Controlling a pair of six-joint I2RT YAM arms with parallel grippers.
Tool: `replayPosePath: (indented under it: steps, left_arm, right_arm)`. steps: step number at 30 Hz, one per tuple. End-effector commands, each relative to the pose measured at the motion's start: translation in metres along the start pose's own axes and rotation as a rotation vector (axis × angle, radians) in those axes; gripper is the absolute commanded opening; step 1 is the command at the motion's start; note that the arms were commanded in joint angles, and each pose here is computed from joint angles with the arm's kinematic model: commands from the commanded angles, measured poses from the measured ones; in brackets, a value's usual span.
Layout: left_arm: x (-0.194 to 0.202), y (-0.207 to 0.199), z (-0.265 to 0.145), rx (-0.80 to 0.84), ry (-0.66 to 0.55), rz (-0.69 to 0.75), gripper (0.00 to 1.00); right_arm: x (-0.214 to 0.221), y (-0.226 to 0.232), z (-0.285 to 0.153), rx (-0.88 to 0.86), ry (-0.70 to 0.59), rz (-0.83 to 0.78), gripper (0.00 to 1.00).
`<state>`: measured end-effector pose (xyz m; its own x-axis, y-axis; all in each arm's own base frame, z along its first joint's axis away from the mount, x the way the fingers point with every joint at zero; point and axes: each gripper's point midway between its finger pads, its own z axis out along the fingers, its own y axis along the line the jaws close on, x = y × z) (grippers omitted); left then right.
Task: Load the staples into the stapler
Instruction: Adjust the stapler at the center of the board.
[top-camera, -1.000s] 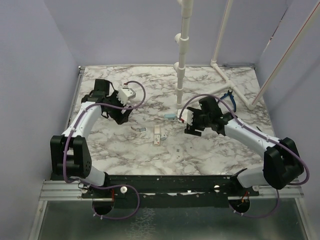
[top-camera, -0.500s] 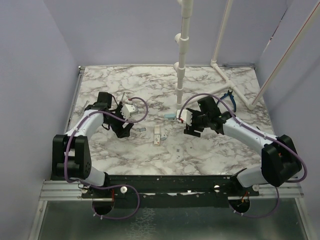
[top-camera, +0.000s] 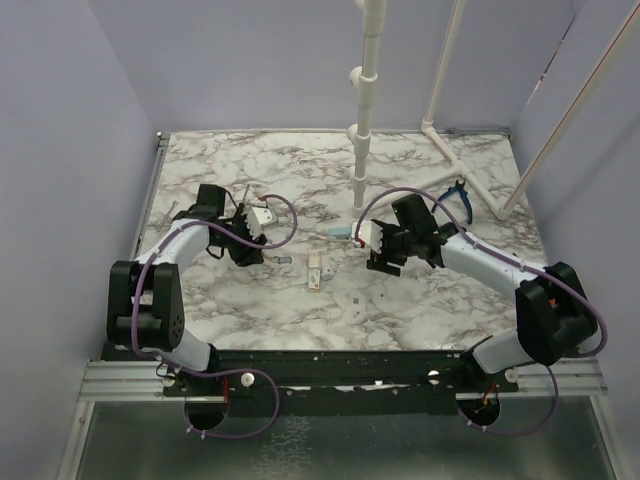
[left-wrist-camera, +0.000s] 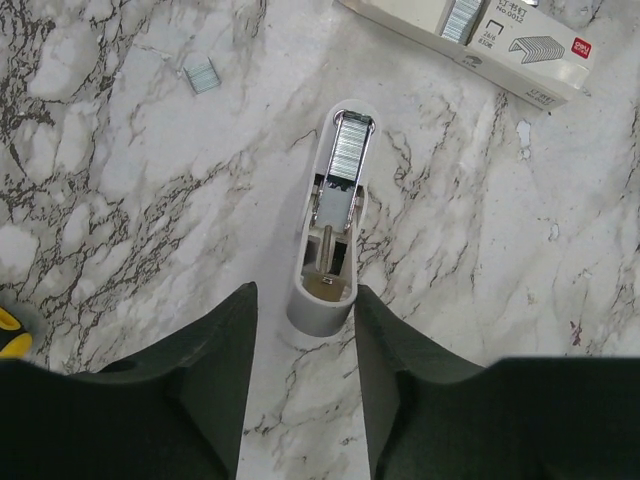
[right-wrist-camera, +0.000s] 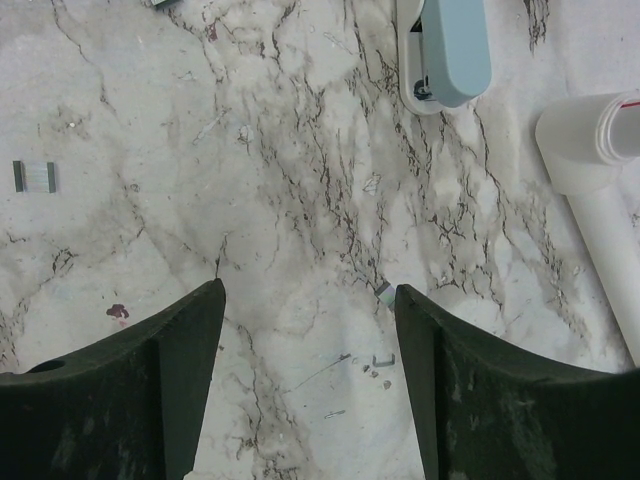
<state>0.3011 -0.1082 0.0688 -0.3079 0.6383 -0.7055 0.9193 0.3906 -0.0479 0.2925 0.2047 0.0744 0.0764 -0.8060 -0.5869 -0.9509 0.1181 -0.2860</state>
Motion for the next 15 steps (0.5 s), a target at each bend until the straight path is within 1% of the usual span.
replayPosePath:
  steps: [1,6,11,15]
  left_arm:
    - [-0.008,-0.005,0.008,0.044,-0.040,0.030,0.40]
    - [-0.016,-0.011,0.011,0.053,-0.033,0.059,0.31]
    - [-0.019,-0.015,0.017,0.053,0.029,0.098,0.22]
    - [-0.021,-0.016,0.021,0.048,0.094,0.130,0.12]
  right_arm:
    - [0.009,0.005,0.003,-0.021,0.030,0.026,0.72]
    - [0.013,0.006,0.005,-0.025,0.044,0.028,0.71]
    - [0.016,0.007,0.007,-0.024,0.054,0.027,0.71]
    - [0.018,0.007,0.007,-0.021,0.062,0.026,0.71]
